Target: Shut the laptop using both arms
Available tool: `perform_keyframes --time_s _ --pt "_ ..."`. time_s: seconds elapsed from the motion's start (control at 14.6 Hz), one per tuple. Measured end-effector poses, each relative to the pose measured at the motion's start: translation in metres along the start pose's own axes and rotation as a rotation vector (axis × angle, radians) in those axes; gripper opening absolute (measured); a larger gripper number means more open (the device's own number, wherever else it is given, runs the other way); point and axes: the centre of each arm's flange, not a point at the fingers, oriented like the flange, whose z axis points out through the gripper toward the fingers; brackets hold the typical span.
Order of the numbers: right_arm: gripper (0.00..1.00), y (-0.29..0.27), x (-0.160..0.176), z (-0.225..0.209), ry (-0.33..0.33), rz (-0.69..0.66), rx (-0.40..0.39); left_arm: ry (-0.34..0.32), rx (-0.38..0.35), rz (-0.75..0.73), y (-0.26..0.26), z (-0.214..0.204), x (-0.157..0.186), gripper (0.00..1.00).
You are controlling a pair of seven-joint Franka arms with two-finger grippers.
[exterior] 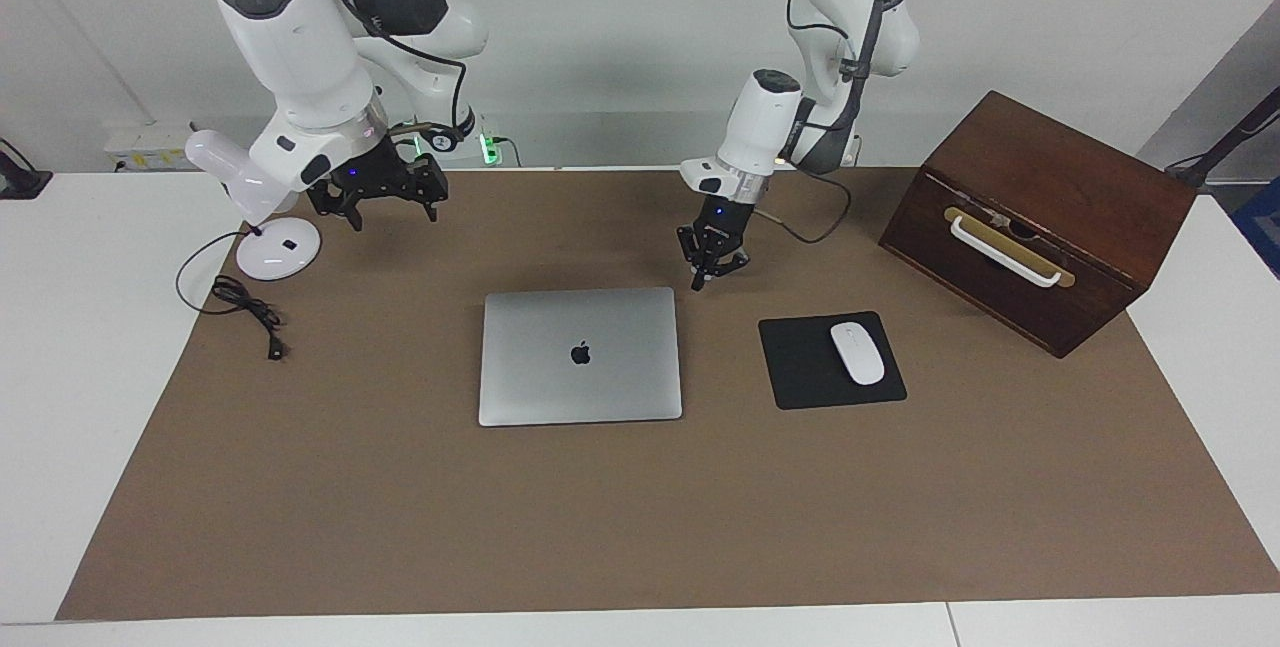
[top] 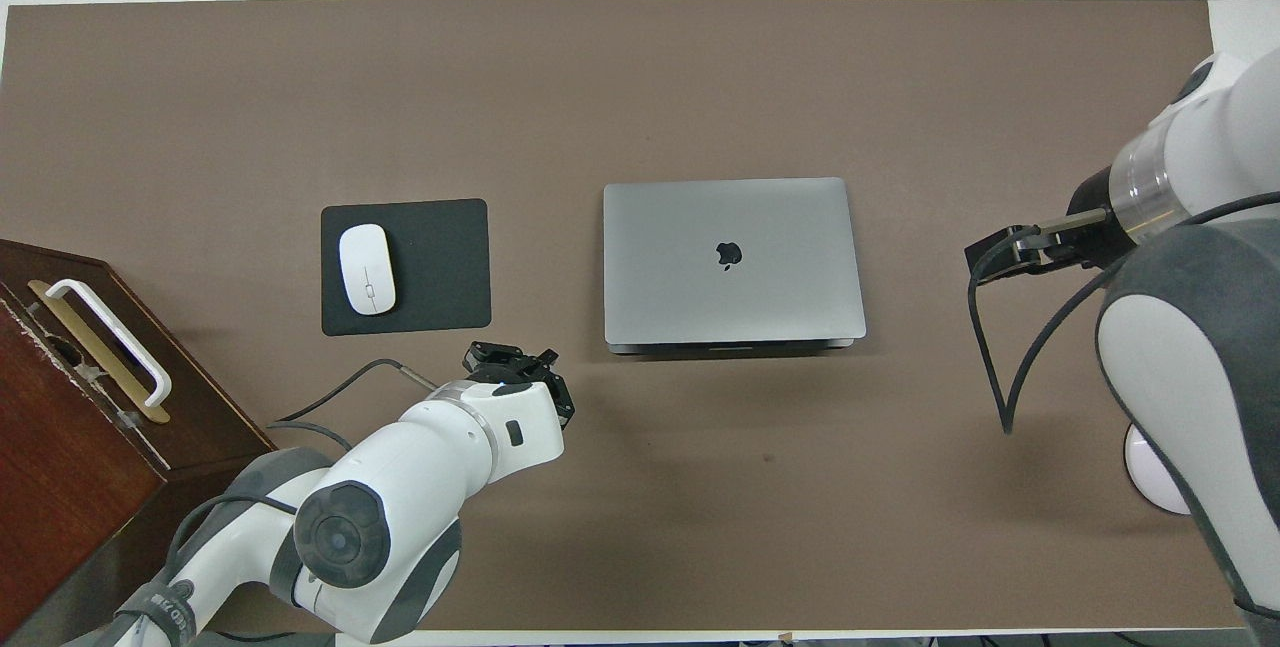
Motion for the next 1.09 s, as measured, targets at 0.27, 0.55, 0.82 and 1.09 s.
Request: perform_keyframes --time_s 0.27,0.55,0.82,1.09 --pt "1.0 0.008 0.001 -0.001 0.011 0.014 0.001 -0.077 -0.002 -0.043 -0.02 -0.019 0.007 0.01" --pt "1.0 0.008 -0.002 -0.002 0.001 0.014 0.0 -0.172 0.001 -0.116 -0.069 -0.078 0.035 0.01" --pt "1.0 0.006 -0.004 -0.004 0.001 0.011 -0.001 -0.226 0.014 -0.112 -0.118 -0.135 0.049 0.01" --pt "1.0 0.013 -0.004 -0.004 0.001 0.024 0.0 -0.259 0.018 -0.087 -0.166 -0.178 0.051 0.01"
